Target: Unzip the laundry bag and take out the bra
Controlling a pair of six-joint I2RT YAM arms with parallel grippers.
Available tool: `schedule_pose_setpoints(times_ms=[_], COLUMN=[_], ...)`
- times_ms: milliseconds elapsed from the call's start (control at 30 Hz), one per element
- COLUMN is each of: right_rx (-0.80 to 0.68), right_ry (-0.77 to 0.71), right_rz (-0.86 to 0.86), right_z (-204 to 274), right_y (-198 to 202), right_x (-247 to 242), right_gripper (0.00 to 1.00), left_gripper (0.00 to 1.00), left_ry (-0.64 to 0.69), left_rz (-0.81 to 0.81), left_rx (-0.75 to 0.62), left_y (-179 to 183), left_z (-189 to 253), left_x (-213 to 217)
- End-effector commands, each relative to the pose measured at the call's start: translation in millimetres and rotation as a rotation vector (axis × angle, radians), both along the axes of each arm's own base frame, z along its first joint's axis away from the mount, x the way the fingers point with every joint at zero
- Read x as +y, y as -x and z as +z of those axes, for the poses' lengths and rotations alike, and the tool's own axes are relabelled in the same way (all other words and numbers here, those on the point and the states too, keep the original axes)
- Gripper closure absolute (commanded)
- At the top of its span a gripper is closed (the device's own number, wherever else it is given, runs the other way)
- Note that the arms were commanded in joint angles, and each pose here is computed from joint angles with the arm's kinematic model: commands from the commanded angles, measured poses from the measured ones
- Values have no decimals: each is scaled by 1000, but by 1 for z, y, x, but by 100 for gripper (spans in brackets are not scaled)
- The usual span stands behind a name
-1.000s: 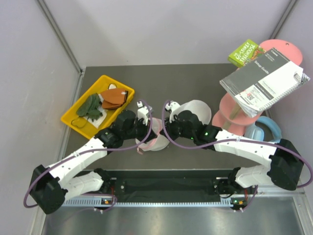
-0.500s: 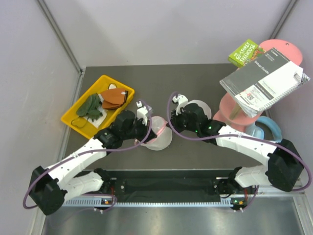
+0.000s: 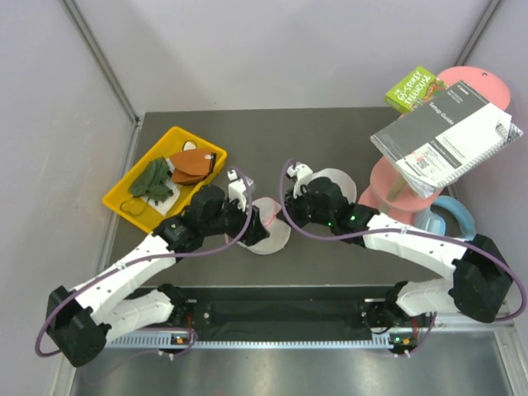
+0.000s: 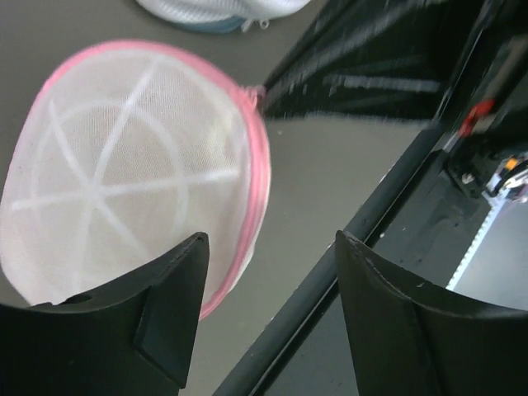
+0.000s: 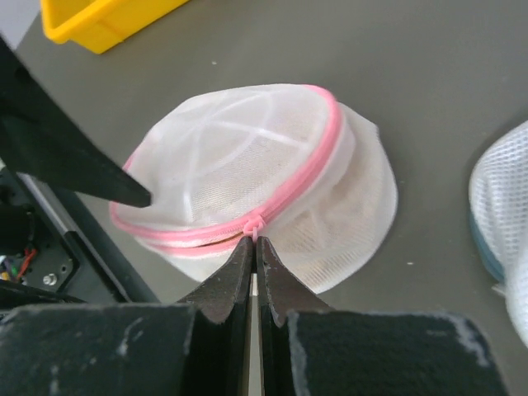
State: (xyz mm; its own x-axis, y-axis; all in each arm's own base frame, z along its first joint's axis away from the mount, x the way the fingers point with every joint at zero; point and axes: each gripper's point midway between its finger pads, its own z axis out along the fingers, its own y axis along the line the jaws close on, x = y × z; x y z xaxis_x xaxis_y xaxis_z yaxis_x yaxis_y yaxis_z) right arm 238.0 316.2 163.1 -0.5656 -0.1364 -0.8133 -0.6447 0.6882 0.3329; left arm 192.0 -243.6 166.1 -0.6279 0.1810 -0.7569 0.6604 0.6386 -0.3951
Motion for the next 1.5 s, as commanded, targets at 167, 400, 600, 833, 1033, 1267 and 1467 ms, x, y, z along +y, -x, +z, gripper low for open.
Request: schedule_pose_setpoints(times_ms=[167, 400, 600, 833, 1033, 1267, 1467], right_rx=[-20, -20, -25, -30, -30, -38, -45], right_ry=[-108, -111, -108, -108, -102, -64, -43], right_rz=[62, 58, 58, 60, 56, 8, -38], right_z=[33, 33, 33, 35, 33, 29, 24], right_y=[33, 36, 35, 34, 33, 20, 2], right_x=[27, 27, 27, 28, 28, 16, -1], right_gripper=[100, 100, 100, 100, 100, 100, 100], left_gripper=[32, 34, 56, 88, 100, 100, 100], left_ry=[121, 69, 35, 16, 8, -13, -15], left_rz=[3, 29, 33, 32, 22, 20, 20], left_rx=[-71, -55, -33, -28, -28, -26, -23], left_y=[-15, -16, -18, -19, -19, -16, -13], left_z=[38, 16, 1, -5, -8, -10, -8], left_x=[-19, -11, -11, -10, -10, -6, -3])
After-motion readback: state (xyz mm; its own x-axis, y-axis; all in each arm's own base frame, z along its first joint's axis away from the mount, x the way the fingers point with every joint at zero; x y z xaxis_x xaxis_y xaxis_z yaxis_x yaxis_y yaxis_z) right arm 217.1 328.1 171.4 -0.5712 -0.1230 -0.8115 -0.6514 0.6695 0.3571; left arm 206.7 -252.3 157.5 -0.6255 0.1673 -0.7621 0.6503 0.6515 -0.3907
